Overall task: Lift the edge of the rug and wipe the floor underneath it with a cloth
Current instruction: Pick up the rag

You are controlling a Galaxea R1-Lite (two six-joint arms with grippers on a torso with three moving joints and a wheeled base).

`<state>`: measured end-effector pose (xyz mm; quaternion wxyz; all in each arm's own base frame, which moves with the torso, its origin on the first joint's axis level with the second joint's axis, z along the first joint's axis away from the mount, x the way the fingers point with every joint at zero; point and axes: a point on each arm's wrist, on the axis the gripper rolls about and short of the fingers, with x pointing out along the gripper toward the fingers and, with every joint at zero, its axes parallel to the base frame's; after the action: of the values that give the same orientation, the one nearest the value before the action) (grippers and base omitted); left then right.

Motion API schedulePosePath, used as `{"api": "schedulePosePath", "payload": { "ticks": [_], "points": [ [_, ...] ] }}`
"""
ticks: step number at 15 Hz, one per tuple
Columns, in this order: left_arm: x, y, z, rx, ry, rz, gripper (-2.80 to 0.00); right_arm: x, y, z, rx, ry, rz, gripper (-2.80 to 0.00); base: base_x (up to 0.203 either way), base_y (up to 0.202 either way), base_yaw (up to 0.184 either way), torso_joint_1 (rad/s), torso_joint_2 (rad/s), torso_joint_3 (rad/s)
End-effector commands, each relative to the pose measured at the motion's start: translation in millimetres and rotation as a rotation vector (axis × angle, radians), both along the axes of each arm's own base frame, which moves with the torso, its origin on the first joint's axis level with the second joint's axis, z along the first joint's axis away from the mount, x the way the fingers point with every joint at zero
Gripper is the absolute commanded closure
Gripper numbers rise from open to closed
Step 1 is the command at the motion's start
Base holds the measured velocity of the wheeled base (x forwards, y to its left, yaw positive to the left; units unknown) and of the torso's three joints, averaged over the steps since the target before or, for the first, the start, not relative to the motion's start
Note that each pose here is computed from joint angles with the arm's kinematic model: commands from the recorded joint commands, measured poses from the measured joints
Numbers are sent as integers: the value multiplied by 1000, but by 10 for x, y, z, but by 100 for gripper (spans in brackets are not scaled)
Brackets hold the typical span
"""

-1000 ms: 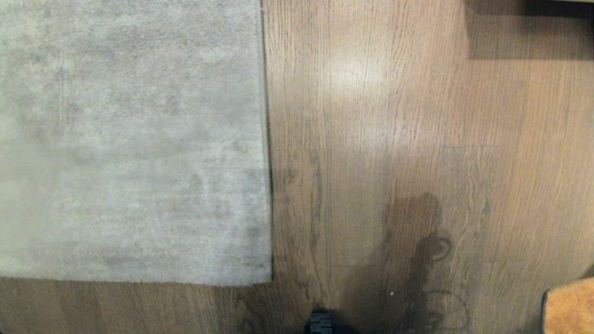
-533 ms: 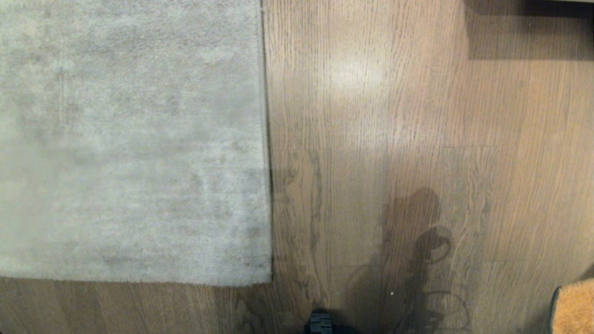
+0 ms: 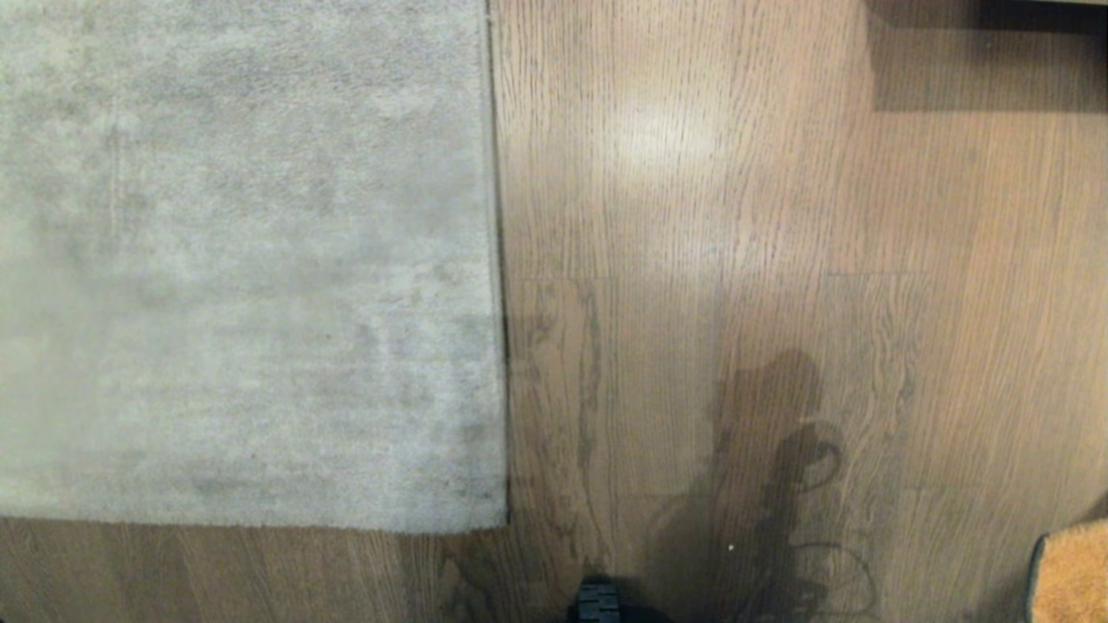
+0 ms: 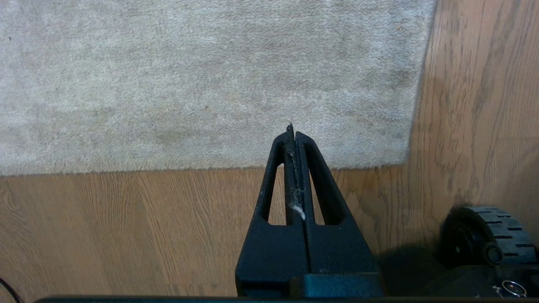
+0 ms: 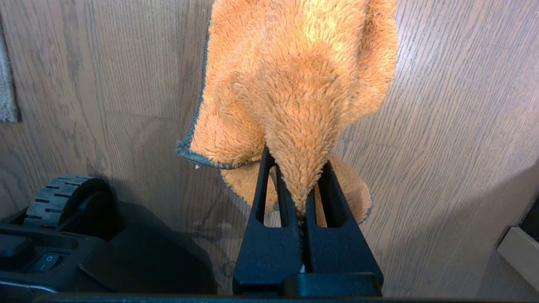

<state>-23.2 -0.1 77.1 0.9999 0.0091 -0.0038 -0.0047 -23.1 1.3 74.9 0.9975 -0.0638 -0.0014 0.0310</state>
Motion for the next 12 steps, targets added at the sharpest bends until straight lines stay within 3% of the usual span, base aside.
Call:
{"api": "schedulePosePath", "payload": {
  "ticks": [1, 12],
  "points": [
    [0, 0, 0, 0, 0, -1, 0, 3, 0, 1, -1, 3, 1, 0, 0, 0, 0, 0, 0, 0],
    [0, 0, 0, 0, 0, 0, 0, 3, 0, 1, -1, 3, 1, 0, 0, 0, 0, 0, 0, 0]
  ]
}}
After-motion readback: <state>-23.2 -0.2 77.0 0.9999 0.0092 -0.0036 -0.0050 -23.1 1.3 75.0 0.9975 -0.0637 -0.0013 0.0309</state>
